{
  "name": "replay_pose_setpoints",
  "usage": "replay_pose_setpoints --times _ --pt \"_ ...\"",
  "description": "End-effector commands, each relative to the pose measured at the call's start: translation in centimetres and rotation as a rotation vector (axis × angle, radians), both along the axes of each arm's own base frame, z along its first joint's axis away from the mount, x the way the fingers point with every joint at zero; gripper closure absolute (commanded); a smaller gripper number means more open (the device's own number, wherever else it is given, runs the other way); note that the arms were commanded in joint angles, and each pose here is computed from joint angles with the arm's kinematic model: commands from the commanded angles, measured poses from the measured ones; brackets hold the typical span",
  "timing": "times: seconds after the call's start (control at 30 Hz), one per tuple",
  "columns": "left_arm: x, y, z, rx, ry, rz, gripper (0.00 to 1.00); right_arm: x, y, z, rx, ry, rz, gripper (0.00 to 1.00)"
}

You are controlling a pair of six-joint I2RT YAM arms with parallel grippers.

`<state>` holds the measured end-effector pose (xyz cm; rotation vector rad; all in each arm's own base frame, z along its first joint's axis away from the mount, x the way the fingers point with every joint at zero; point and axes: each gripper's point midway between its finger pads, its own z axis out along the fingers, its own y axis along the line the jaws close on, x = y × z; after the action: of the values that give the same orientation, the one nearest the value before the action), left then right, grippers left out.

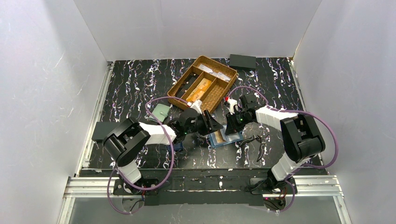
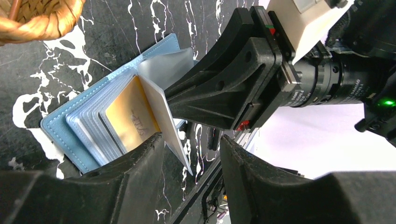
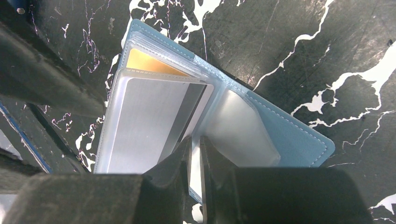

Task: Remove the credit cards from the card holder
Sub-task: Remove the credit card from the card holder.

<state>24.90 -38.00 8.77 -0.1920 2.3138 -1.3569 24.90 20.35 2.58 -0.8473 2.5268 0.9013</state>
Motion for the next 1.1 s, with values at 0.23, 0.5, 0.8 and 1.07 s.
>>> replay_pose_setpoints --times 0.23,0.5,0.8,1.07 --pt "1.1 -1.7 -2.7 0.030 0.097 0.021 0.61 0.2 0.1 -0.1 -0.016 -0.013 0.013 0.78" --pt "1.0 -1.5 -2.8 0.054 0.156 0.050 1.00 0.1 0.2 3.2 0.030 -0.124 0.066 0.63" --pt "-3.0 2.7 -3.0 0.280 0.334 0.288 1.00 -3.9 1.2 8.0 0.202 -0.229 0.232 0.32" --pt "-3.0 5.9 -1.7 0.571 0.413 0.478 0.93 -5.8 2.4 9.5 0.250 -0.242 0.360 0.15"
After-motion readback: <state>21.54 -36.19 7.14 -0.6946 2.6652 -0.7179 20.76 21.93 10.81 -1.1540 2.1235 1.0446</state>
